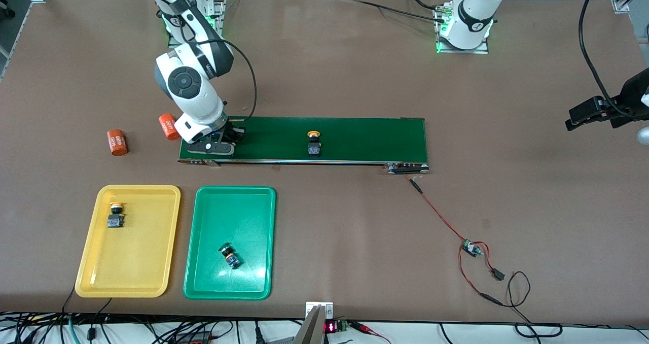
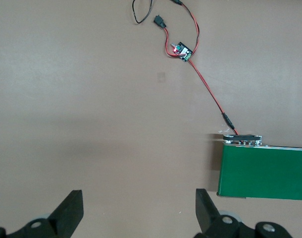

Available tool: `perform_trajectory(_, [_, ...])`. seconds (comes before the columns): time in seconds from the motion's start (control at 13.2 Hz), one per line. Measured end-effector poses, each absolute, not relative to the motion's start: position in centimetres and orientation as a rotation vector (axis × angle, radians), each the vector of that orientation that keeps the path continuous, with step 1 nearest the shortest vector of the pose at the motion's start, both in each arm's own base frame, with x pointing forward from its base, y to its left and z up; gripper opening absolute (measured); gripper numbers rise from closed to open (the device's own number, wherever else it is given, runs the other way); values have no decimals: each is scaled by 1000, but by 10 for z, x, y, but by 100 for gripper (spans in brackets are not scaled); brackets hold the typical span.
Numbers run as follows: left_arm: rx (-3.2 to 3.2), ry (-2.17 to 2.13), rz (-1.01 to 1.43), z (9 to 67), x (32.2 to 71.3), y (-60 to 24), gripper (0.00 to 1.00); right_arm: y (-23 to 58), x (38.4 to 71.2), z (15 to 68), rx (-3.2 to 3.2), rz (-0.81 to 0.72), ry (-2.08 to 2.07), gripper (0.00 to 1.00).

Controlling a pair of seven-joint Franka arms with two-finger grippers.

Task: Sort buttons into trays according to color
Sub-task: 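Carry the button with the right gripper and drop it into the green tray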

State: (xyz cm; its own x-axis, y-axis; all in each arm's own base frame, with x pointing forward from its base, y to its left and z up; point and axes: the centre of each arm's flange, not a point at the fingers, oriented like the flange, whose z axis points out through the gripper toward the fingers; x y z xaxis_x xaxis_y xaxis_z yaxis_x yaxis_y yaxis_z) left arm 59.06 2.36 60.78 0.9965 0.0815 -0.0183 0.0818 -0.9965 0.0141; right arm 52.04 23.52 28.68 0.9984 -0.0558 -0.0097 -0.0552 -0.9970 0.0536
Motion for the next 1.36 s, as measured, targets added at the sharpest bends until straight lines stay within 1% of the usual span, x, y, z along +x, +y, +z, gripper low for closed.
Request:
perform_trajectory(0.08, [3124,128,-28,608,591,24,100,235,537,310,3085,10,-86,33])
perform_trajectory(0.3, [3124,128,-27,608,591,24,100,222,583,371,3110,174,-116,33])
perform_trajectory(0.53, [3124,127,-21,610,590,23,100,208,620,389,3124,282,-34,33])
perform_trajectory(0.68, [3125,125,-9,615,587,23,100,192,650,373,3133,355,78,33])
perform_trajectory(0.91, [3125,123,-3,618,586,23,100,185,678,320,3158,534,270,33])
perform_trajectory(1.14, [3126,117,0,619,585,22,100,200,680,260,3172,597,431,33])
perform_trajectory(1.36, [3126,116,1,619,585,22,100,199,681,211,3155,752,545,33])
